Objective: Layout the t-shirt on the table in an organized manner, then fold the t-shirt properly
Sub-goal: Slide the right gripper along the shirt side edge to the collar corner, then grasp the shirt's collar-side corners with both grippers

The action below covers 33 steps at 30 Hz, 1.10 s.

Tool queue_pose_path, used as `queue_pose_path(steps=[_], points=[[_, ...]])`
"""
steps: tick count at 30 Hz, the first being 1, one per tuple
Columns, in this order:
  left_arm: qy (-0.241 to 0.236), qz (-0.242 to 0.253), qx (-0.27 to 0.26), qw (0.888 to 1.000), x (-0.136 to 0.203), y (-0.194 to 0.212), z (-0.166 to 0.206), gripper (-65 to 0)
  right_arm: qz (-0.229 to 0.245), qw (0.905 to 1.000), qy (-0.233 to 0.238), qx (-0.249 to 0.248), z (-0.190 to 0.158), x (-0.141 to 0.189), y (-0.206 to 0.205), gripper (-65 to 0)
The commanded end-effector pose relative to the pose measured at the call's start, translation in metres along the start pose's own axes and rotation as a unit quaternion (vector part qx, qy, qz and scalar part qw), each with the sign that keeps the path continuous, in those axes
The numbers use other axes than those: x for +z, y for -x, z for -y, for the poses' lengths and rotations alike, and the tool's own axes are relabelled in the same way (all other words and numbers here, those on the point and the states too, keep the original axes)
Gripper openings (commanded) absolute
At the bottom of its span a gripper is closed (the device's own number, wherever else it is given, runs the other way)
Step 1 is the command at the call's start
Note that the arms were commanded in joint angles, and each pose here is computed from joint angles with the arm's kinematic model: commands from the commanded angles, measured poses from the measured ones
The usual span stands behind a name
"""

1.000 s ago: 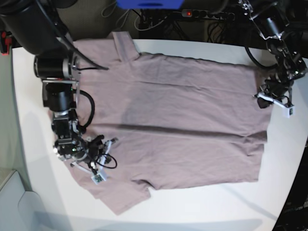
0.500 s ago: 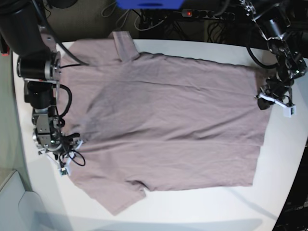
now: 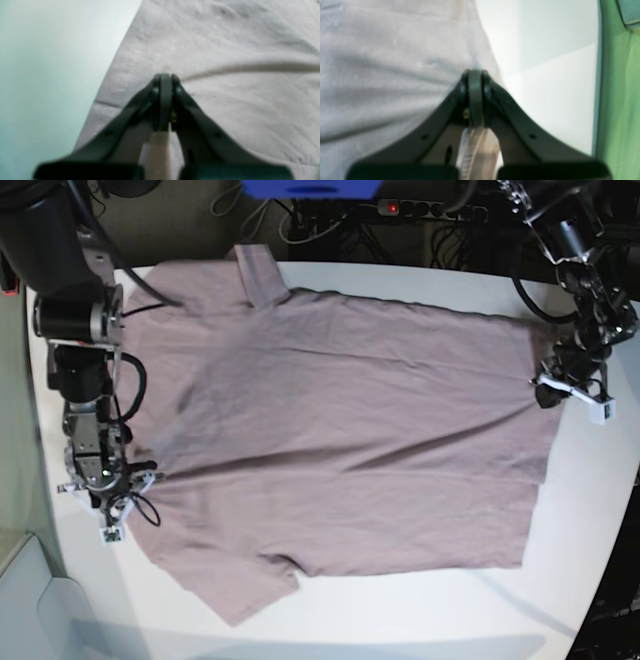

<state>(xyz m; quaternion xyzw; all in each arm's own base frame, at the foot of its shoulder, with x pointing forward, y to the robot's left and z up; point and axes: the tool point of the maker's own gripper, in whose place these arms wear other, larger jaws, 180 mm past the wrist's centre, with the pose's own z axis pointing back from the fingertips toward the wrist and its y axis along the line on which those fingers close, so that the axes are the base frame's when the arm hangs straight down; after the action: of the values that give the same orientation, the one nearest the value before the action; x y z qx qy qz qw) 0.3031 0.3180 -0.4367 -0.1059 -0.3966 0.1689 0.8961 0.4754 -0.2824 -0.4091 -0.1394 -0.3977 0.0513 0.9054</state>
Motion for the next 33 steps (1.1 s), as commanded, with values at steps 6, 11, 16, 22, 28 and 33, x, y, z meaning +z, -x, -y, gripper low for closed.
queue_pose_path(steps=[6, 11, 16, 22, 28, 33], points=[[-0.004, 0.004, -0.032, 0.999, 0.014, -0.033, 0.010, -65.0, 0.129, 0.9882, 0.053, -0.064, 0.047, 0.045, -0.086, -65.0], [-0.002, 0.031, -0.083, 0.996, 0.038, -0.070, 0.030, -64.6, 0.116, 0.9915, 0.050, -0.030, 0.039, 0.090, -0.085, -65.0], [-0.019, 0.041, -0.138, 0.989, 0.069, -0.070, 0.035, -49.0, 0.030, 0.9990, 0.003, 0.031, 0.008, 0.120, -0.034, -52.3], [-0.047, 0.011, -0.164, 0.985, 0.083, -0.057, 0.009, -36.7, -0.006, 0.9939, -0.032, 0.105, -0.025, 0.171, 0.023, -30.4], [-0.090, 0.020, -0.133, 0.987, 0.103, -0.061, -0.029, -36.1, -0.031, 0.9924, -0.025, 0.116, -0.024, 0.210, 0.072, -23.9], [-0.099, 0.009, -0.132, 0.986, 0.107, -0.052, -0.037, -31.8, -0.073, 0.9900, -0.033, 0.116, -0.026, 0.218, 0.111, -23.8]])
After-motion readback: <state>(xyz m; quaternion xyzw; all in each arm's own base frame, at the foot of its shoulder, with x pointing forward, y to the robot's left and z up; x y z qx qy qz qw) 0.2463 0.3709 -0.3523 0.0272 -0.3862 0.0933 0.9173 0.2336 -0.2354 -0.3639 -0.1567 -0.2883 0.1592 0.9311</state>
